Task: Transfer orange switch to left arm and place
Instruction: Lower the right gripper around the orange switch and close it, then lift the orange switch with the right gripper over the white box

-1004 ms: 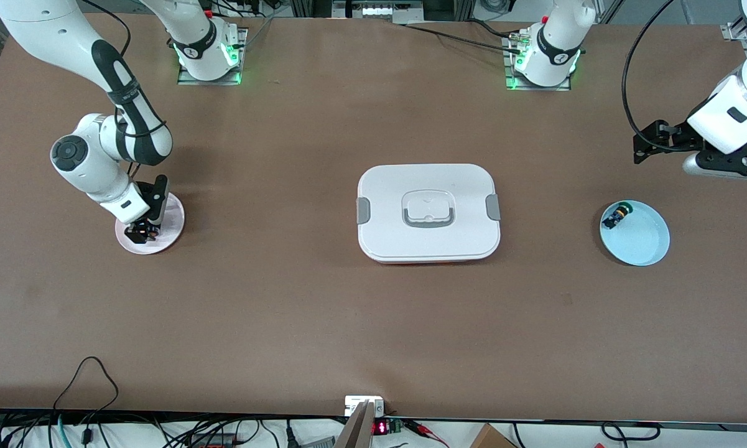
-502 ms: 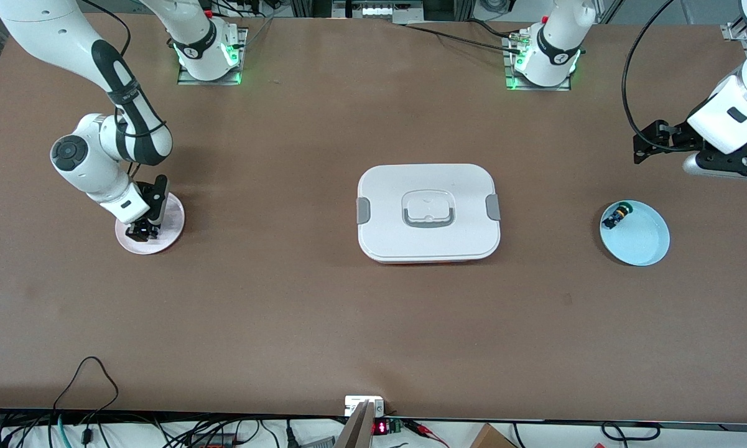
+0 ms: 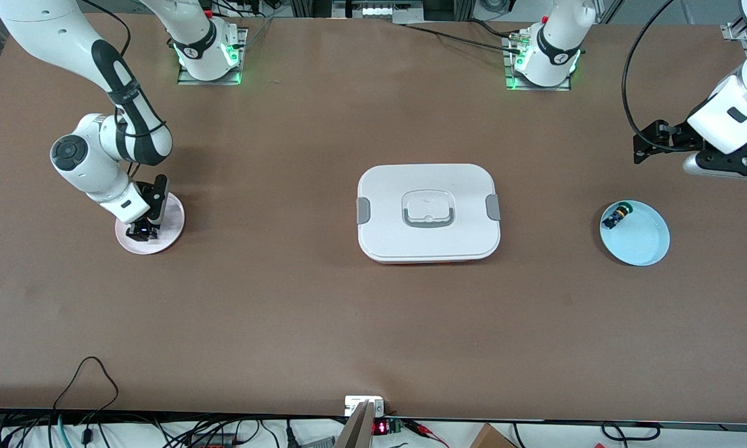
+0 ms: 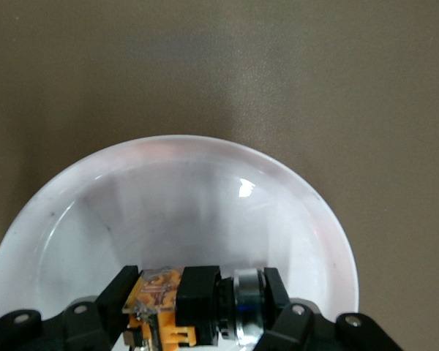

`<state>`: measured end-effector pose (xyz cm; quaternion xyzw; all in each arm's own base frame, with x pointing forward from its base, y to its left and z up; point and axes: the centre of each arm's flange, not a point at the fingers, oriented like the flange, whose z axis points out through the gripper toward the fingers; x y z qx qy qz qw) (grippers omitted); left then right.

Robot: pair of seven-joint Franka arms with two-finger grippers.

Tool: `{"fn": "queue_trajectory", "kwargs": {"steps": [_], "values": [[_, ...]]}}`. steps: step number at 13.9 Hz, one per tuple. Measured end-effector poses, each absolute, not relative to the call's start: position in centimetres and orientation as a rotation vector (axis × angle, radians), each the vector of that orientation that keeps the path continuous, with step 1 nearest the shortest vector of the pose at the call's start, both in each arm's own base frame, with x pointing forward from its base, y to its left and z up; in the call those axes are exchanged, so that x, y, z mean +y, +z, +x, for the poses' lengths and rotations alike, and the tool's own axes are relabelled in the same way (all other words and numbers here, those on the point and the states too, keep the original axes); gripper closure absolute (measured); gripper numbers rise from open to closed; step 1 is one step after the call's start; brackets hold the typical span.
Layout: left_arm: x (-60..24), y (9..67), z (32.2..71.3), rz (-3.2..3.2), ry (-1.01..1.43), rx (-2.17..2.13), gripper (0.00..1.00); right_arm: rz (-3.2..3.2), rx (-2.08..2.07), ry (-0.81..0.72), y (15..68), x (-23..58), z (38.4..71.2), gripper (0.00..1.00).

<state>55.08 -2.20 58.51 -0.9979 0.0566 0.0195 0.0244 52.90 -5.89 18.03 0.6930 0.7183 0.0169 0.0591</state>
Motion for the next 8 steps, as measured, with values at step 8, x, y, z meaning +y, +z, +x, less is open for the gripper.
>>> {"fn": "queue_trajectory", "kwargs": {"steps": [8], "values": [[-2.2, 58.5, 55.1, -3.087, 0.061, 0.175, 0.0, 2.094, 2.23, 0.03, 18.5, -4.3, 53.3, 0.26]]}}
